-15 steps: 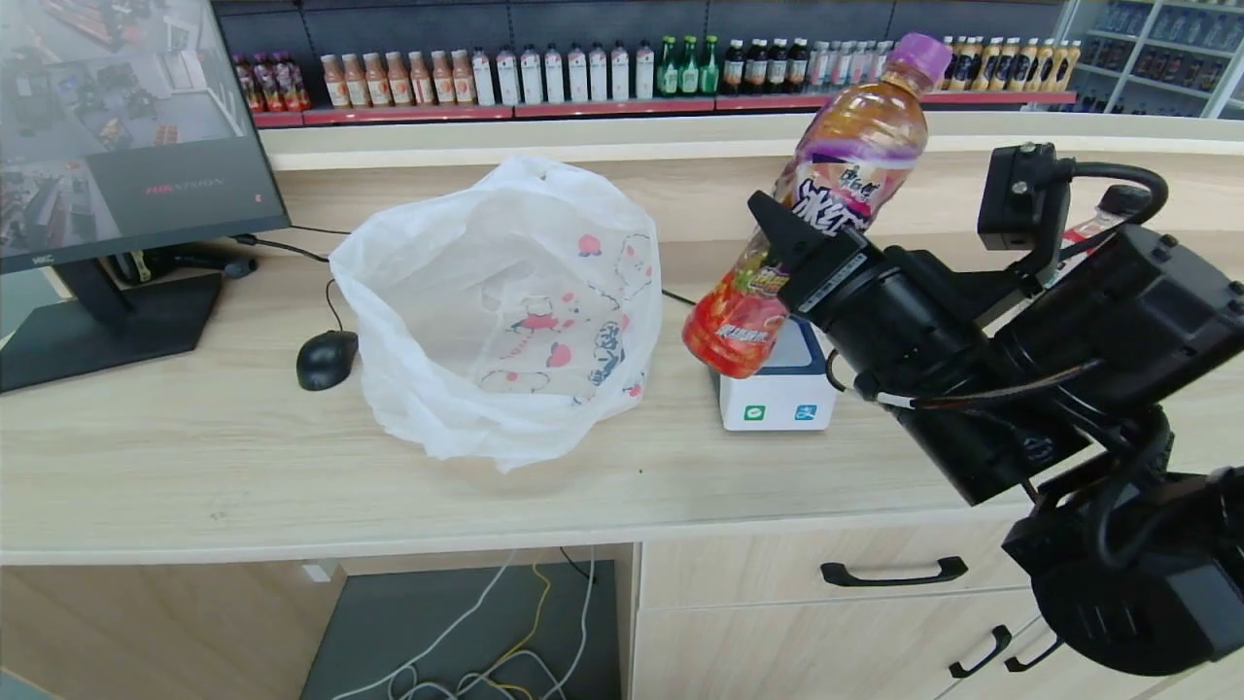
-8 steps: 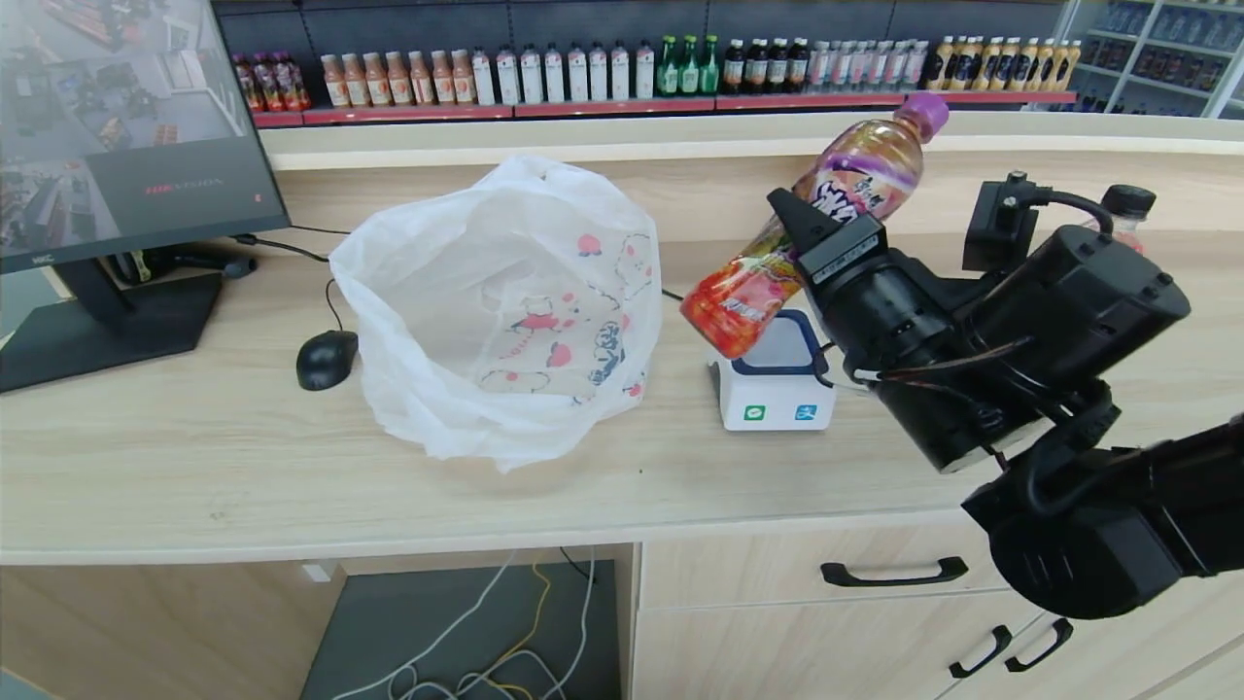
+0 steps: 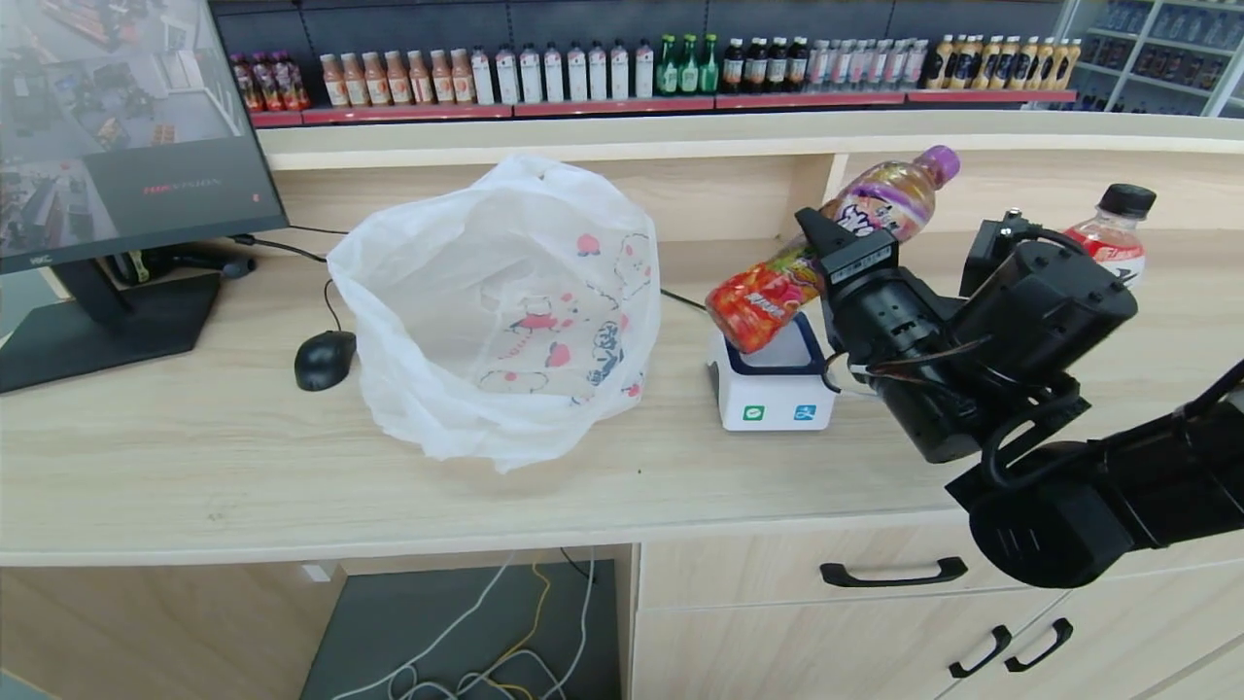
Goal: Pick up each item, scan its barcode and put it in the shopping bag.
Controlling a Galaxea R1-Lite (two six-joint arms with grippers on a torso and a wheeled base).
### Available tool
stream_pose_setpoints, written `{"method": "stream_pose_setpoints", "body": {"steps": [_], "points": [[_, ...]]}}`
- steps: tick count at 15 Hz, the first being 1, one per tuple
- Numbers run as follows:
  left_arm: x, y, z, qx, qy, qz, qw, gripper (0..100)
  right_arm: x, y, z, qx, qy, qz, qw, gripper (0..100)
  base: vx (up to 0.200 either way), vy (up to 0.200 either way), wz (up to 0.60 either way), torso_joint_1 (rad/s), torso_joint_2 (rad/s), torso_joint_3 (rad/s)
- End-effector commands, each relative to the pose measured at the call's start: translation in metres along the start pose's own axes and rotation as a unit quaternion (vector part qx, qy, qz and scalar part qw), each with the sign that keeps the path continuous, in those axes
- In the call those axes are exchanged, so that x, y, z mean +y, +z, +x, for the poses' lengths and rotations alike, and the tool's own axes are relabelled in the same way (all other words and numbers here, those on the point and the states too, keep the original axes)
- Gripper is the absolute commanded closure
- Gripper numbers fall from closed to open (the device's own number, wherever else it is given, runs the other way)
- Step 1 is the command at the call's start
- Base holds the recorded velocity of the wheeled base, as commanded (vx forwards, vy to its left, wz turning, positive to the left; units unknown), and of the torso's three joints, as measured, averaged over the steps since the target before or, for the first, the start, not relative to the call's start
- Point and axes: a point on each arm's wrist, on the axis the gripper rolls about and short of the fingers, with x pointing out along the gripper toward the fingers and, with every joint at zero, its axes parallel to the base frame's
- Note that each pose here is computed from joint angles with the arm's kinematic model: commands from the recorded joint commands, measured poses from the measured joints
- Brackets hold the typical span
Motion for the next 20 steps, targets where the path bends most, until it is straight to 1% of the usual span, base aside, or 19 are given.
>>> {"method": "stream_pose_setpoints", "body": {"steps": [1, 6, 8, 12, 20], "points": [[0.0, 0.0, 0.0, 0.0, 0.0, -0.001, 1.0, 0, -0.003, -0.001, 0.003, 0.0, -0.003, 0.004, 1.0, 100, 0.0, 0.0, 0.0, 0.0, 0.0, 0.0], [0.0, 0.0, 0.0, 0.0, 0.0, 0.0, 1.0, 0, -0.007, -0.003, 0.004, 0.0, -0.009, 0.023, 1.0, 100, 0.0, 0.0, 0.0, 0.0, 0.0, 0.0], [0.0, 0.0, 0.0, 0.0, 0.0, 0.0, 1.0, 0, -0.008, -0.002, 0.004, -0.015, -0.021, 0.039, 0.999, 100, 0.0, 0.0, 0.0, 0.0, 0.0, 0.0], [0.0, 0.0, 0.0, 0.0, 0.0, 0.0, 1.0, 0, -0.01, -0.002, 0.004, -0.018, -0.024, 0.051, 0.998, 100, 0.0, 0.0, 0.0, 0.0, 0.0, 0.0], [0.0, 0.0, 0.0, 0.0, 0.0, -0.001, 1.0, 0, -0.014, -0.002, 0.004, -0.017, -0.029, 0.049, 0.998, 100, 0.0, 0.0, 0.0, 0.0, 0.0, 0.0]]}}
